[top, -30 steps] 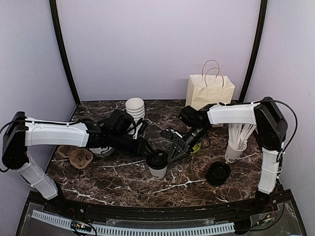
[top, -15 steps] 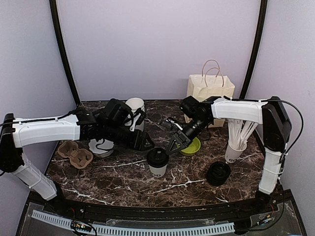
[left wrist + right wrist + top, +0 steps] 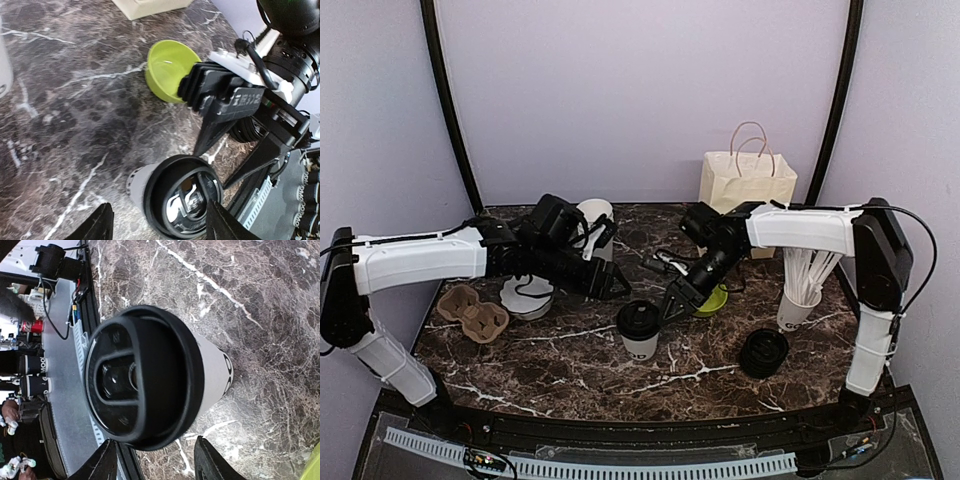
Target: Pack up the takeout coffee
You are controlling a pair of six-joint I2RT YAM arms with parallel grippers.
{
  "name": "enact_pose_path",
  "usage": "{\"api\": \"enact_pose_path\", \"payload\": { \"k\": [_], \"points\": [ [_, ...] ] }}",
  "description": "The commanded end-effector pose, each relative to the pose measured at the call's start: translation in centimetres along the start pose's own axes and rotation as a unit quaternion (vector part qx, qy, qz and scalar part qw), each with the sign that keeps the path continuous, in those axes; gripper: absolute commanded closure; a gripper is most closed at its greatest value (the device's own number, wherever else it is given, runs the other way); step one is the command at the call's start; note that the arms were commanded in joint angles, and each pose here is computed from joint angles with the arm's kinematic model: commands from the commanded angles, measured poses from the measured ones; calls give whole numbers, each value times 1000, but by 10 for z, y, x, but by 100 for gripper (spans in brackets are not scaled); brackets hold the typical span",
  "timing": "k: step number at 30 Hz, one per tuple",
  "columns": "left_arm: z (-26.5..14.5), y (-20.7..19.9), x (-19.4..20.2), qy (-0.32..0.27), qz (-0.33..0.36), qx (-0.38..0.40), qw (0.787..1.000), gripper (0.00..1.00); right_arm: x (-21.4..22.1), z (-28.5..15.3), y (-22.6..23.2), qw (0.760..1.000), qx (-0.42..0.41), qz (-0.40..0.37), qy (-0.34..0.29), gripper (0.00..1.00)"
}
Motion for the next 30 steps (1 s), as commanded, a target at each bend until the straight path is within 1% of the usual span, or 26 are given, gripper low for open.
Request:
{"api": "enact_pose_path", "payload": {
  "k": [1, 6, 11, 16, 20, 24, 26, 28, 30],
  "points": [
    [8, -10, 1, 15, 16, 66, 998, 34, -10, -4, -10, 999, 33, 0, -5, 52],
    [3, -4, 11, 12, 1, 63, 998, 35, -22, -18, -26, 998, 52, 10, -22, 56],
    [-5, -2, 17, 6, -11, 63, 998, 36, -31, -16, -45, 998, 50, 21, -21, 57],
    [-16, 1, 15, -18, -22, 39, 999, 36, -38, -22, -44, 998, 48, 15, -28, 57],
    [-18, 5, 12, -33, -45, 16, 998, 37, -29, -34, -38, 997, 67, 14, -31, 53],
    [-11, 16, 12, -28, -77, -6, 997, 43, -13, -46, -34, 996, 73, 23, -42, 46],
    [-8, 21, 10, -29, -91, -1, 995, 45, -5, -46, -26, 998, 53, 14, -44, 42],
    [-4, 23, 7, -30, -99, 7, 995, 48, 4, -42, -15, 999, 14, 10, -48, 39],
    [-1, 22, 3, -31, -97, 19, 995, 49, 8, -35, -6, 999, -11, 2, -48, 36]
  ]
}}
Point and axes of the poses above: each gripper's point midway between its finger pads, its own z axis out along the fingers, its own y axis along the line the jaws close on, x = y × z, the point moved 8 cm from there along -z, back along the fingers, and after that the axes turned 8 degrees about -z, right-handed, at the moved point
